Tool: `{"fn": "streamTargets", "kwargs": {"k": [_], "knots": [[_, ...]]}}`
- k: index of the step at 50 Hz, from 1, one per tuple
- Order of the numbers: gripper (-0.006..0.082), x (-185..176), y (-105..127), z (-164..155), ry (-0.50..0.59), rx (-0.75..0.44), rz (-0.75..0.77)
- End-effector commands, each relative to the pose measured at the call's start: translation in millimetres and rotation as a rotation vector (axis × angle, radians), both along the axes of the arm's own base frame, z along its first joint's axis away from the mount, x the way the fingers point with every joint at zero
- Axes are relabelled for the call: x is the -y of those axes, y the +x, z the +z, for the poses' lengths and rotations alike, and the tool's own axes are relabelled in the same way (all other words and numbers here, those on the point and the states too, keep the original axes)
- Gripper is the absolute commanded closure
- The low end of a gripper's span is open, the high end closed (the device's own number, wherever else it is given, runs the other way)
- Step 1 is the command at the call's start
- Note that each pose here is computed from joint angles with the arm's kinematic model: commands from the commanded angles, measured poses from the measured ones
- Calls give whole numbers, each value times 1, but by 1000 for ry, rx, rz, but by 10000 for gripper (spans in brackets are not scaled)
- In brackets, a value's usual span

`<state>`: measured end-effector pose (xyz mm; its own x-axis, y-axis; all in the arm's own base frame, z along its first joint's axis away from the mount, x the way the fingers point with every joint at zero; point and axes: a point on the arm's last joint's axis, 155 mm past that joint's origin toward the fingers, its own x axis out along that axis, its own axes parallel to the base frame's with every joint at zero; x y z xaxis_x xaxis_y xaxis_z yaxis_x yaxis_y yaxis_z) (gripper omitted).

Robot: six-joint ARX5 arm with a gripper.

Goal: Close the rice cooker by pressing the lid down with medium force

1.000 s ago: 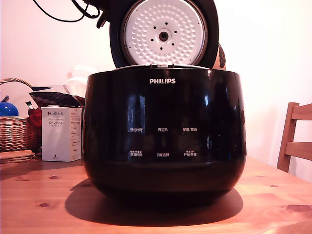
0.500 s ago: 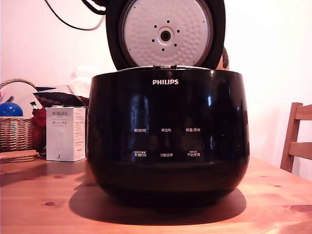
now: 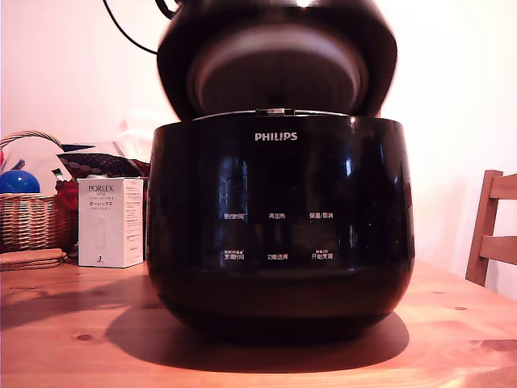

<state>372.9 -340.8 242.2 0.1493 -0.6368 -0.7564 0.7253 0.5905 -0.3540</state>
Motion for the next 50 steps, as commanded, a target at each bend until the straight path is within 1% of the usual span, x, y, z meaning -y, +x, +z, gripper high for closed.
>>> {"fn": "streamTargets", "kwargs": {"k": [1, 4, 8, 18, 24, 29, 36, 46, 50], "knots": [[788, 3, -5, -23, 58, -39, -11], [788, 6, -11, -24, 76, -36, -17], [788, 1, -8, -24, 105, -11, 0], [788, -10, -9, 5, 111, 88, 35], [788, -17, -15, 20, 83, 137, 48], [788, -23, -22, 19, 68, 156, 65], [788, -36, -34, 9, 57, 161, 99], [788, -54, -43, 23, 10, 249, 173], [788, -61, -47, 23, 3, 269, 200]]}}
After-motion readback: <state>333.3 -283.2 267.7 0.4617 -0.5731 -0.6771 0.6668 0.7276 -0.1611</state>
